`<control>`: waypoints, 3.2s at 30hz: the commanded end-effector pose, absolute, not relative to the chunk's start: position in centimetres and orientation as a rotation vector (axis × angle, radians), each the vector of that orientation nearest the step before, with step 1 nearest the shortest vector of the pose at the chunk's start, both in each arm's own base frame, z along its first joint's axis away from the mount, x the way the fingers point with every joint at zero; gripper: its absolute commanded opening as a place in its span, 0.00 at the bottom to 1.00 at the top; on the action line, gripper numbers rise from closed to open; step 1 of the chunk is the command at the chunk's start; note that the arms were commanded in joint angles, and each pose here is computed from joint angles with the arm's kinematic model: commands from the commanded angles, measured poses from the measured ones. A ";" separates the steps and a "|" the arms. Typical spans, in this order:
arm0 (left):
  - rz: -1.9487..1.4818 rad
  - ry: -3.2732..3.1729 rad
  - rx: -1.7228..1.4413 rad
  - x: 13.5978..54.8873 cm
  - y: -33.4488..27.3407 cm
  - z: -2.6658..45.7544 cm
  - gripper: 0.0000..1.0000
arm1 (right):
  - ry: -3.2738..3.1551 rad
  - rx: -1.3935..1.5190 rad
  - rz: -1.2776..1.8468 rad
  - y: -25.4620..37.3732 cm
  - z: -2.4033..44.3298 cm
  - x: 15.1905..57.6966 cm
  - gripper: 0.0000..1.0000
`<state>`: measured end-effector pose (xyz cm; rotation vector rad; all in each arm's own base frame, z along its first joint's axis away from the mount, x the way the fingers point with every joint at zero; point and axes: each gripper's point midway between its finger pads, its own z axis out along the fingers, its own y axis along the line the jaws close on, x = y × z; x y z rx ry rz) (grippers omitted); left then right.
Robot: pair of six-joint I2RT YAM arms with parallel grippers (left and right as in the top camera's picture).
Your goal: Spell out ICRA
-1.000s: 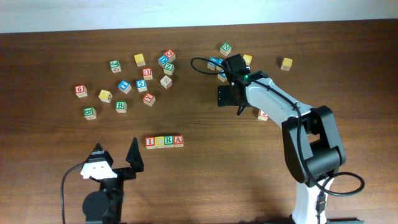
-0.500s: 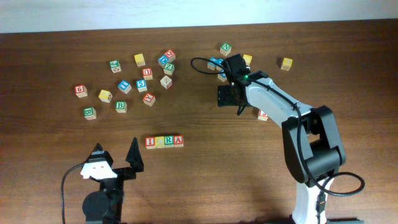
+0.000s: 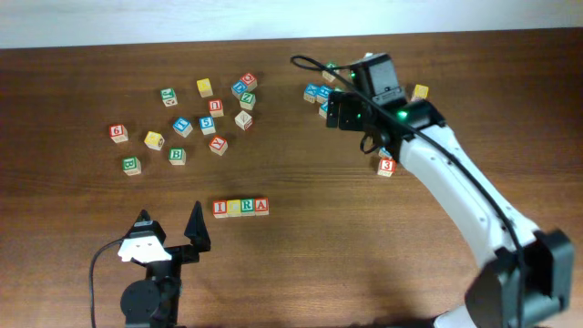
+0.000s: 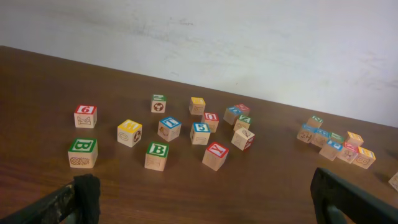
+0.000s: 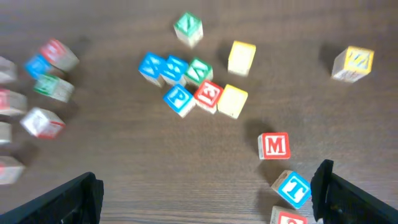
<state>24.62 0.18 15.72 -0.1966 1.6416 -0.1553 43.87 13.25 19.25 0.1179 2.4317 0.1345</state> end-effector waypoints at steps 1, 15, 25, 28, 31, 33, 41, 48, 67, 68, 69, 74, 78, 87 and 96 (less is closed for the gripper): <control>-0.160 1.652 -0.167 24.6 -0.2 15.5 0.99 | 2.350 0.127 0.156 12.9 22.9 43.1 0.98; -0.160 1.653 -0.167 24.6 -0.2 15.4 0.99 | 2.107 0.144 0.261 11.4 33.2 39.2 0.98; -0.160 1.652 -0.167 24.6 -0.2 15.5 0.99 | 2.022 0.149 0.294 10.6 36.5 37.2 0.98; -0.160 1.652 -0.167 24.6 -0.2 15.5 0.99 | 2.043 0.148 0.287 10.6 35.6 37.2 0.98; -0.160 1.652 -0.167 24.6 -0.2 15.5 1.00 | 2.082 0.146 0.271 10.6 33.8 37.1 0.98; -0.160 1.653 -0.167 24.6 -0.2 15.4 0.99 | 2.119 0.143 0.256 10.6 32.4 37.1 0.98; -0.160 1.652 -0.167 24.6 -0.2 15.5 0.99 | 2.220 0.136 0.214 11.1 28.8 38.4 0.98; -0.160 1.652 -0.167 24.6 -0.2 15.5 0.99 | 2.402 0.115 0.134 11.2 22.4 37.9 0.98; -0.160 1.652 -0.167 24.6 -0.2 15.5 0.99 | 2.330 0.122 0.168 7.3 19.7 27.9 0.98; -0.160 1.652 -0.167 24.6 -0.2 15.5 0.99 | 2.331 0.123 0.167 7.2 19.4 27.6 0.98; -0.160 1.652 -0.167 24.6 -0.2 15.5 0.99 | 2.335 0.122 0.166 7.1 19.0 27.3 0.98; -0.160 1.653 -0.167 24.6 -0.2 15.4 1.00 | 2.378 0.119 0.145 6.2 15.4 24.9 0.98; -0.160 1.652 -0.167 24.6 -0.2 15.5 0.99 | 2.388 0.118 0.141 5.4 12.8 22.8 0.98; -0.160 1.652 -0.167 24.6 -0.2 15.5 0.99 | 2.316 0.124 0.175 4.5 10.6 20.5 0.99; -0.160 1.652 -0.167 24.6 -0.2 15.5 0.99 | 2.234 0.130 0.211 4.2 9.4 19.6 0.98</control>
